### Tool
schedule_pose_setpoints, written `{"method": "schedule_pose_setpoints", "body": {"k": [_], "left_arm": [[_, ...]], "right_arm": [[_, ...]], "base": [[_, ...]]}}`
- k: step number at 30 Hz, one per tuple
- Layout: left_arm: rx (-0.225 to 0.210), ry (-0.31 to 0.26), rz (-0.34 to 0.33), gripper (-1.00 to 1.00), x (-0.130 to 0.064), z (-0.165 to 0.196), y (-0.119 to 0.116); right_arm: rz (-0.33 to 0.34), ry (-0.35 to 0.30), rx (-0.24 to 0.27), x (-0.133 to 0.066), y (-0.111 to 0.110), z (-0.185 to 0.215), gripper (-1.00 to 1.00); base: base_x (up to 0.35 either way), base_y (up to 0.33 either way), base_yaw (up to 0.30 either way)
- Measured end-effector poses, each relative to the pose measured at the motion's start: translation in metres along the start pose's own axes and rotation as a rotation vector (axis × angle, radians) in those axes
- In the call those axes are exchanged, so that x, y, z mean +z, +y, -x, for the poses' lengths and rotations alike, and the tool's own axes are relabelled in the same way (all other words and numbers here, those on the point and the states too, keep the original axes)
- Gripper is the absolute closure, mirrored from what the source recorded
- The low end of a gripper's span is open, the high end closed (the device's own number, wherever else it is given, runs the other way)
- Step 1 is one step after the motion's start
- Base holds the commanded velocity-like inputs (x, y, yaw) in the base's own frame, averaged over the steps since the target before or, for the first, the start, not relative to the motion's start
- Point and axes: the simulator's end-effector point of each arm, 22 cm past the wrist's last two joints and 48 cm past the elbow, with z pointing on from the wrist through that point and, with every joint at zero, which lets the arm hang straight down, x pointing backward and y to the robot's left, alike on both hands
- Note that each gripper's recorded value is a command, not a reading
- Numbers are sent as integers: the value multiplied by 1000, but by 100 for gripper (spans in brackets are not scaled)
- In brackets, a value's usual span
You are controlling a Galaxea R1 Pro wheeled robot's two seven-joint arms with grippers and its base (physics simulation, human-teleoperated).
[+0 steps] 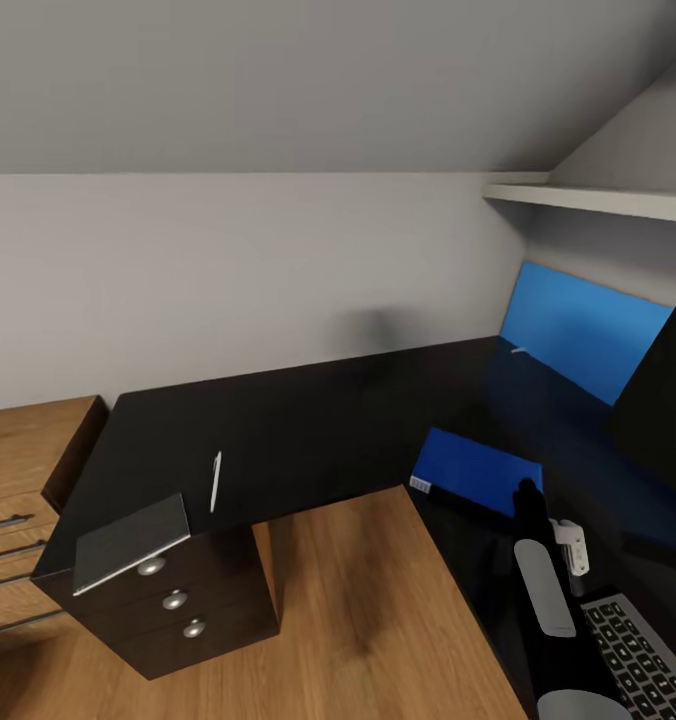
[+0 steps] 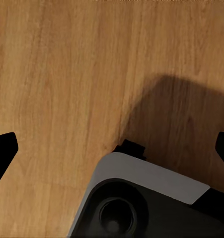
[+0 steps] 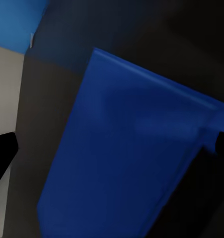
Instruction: In the bedroom, organize the workspace by keeping the computer under the desk, ensuring the monitor is on the desk, placing the keyboard on the desk next to the monitor, placing the mouse on the desk next to the keyboard, moving the folder from the swivel chair onto the desk next to the mouse, stacking the notebook on top of the folder with the pen on top of the notebook, and positioning the swivel chair next to the desk.
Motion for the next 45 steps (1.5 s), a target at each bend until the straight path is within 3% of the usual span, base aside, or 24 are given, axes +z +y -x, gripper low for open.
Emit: {"method": "schedule_pose_setpoints", "body": {"k": [11, 14, 17, 20, 21, 22, 28, 30, 32, 35, 39, 40, 45], "left_arm": [[0, 2, 0, -100, -9, 3, 2], [0, 1, 0, -100, -9, 3, 2], [0, 1, 0, -100, -9, 4, 2], [0, 2, 0, -100, -9, 3, 2], [0, 2, 0, -100, -9, 3, 2], [0, 2, 0, -100, -9, 3, 2], [2, 3, -1, -100, -9, 3, 1], [3, 5, -2, -100, -9, 3, 1], [5, 7, -3, -100, -9, 2, 1], [7, 7, -3, -100, -9, 2, 1], [8, 7, -3, -100, -9, 2, 1], [8, 7, -3, -100, -9, 2, 1], [9, 7, -2, -100, -9, 2, 1]], "right_arm": [[33, 13, -7, -7, 19, -3, -100], [153, 125, -106, -32, 58, -65, -100], [197, 165, -150, -44, 71, -88, -100], [299, 202, -295, -69, 91, -125, -100], [365, 216, -392, -85, 101, -146, -100], [394, 229, -430, -94, 105, -158, -100], [507, 333, -555, -142, 110, -219, -100], [552, 388, -609, -168, 105, -247, -100], [601, 479, -719, -207, 82, -292, -100], [637, 547, -822, -241, 55, -323, -100], [659, 597, -922, -270, 25, -344, -100], [664, 615, -968, -280, 10, -351, -100], [668, 643, -1099, -296, -35, -362, -100]], "base": [[0, 0, 0], [0, 0, 0], [0, 0, 0], [0, 0, 0], [0, 0, 0], [0, 0, 0], [0, 0, 0], [0, 0, 0], [0, 0, 0], [0, 0, 0], [0, 8, 0], [0, 71, 0], [0, 198, 0]]}}
